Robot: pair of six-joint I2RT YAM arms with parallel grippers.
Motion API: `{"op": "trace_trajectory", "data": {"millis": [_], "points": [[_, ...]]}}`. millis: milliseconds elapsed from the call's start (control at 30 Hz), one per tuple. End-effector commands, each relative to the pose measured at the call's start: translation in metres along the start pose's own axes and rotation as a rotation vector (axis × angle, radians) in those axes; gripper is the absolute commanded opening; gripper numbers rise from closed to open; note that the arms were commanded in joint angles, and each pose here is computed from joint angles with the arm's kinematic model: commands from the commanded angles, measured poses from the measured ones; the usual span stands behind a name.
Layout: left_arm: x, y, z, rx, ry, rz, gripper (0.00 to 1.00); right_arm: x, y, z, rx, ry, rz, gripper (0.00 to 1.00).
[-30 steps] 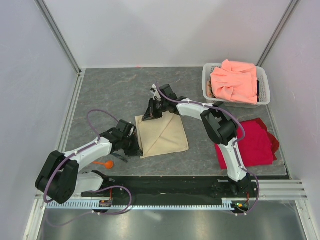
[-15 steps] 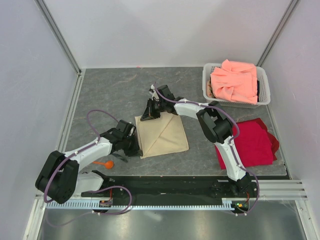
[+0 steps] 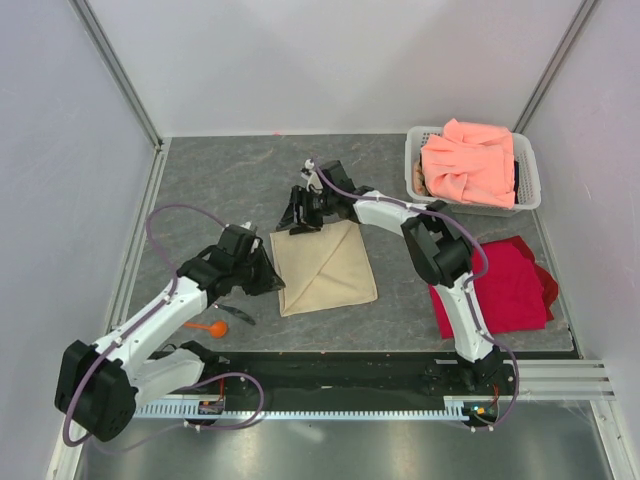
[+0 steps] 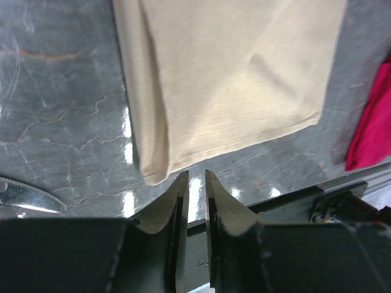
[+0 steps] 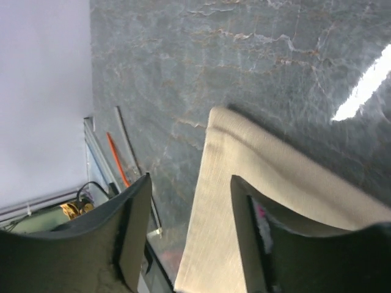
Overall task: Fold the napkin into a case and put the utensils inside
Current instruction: Fold the top corner of the square-folded napkin at the center of the board, then smooth out the upper triangle-folded napkin at the center of the board.
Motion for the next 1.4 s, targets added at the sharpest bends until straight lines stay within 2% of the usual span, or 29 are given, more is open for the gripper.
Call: {"op": "trace_trajectory", "data": {"millis": [0,133,233,267,367,533,833,1067,1200,1300,1367], "points": [[0.014,0.016,-0.019,-0.012,-0.037,-0.062,0.23,0.065,0.030,0.031,0.083,0.038,-0.114,0.63],[-0.003,0.015,-0.033,-0.050,-0.114,0.062,0.15,0.103,0.020,0.008,0.066,-0.054,-0.151,0.60],[-0.022,0.014,-0.032,-0.048,-0.129,0.102,0.13,0.115,0.014,-0.014,0.059,-0.072,-0.139,0.45],[-0.030,0.013,-0.027,-0.041,-0.108,0.118,0.12,0.116,0.012,-0.019,0.062,-0.063,-0.128,0.37],[-0.040,0.010,-0.021,-0.040,-0.087,0.137,0.11,0.121,0.012,-0.039,0.034,-0.077,-0.135,0.26],[-0.051,-0.001,0.000,-0.025,-0.024,0.146,0.10,0.117,0.012,-0.074,-0.011,-0.100,-0.132,0.20],[-0.061,-0.023,0.034,0.002,0.044,0.173,0.09,0.112,0.006,-0.128,-0.057,-0.164,-0.140,0.20],[-0.056,-0.024,0.028,-0.001,-0.013,0.191,0.09,0.122,0.018,-0.129,0.004,-0.274,-0.150,0.23],[-0.043,-0.020,0.011,-0.036,-0.100,0.232,0.10,0.140,0.029,-0.103,0.052,-0.295,-0.196,0.33],[-0.033,-0.013,0.001,-0.074,-0.093,0.235,0.12,0.156,0.031,-0.085,0.066,-0.348,-0.217,0.50],[-0.028,-0.009,-0.007,-0.077,-0.109,0.239,0.12,0.166,0.027,-0.077,0.064,-0.368,-0.225,0.53]]}}
Point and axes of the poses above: each gripper's point midway between its finger pads, its own x axis back along the fingers, its own z axis along the line the jaws close on, y = z × x, the point moved 9 cm from there along x, back along the fingers, and after that the axes turned 7 degrees about x, right-handed, at the moved point
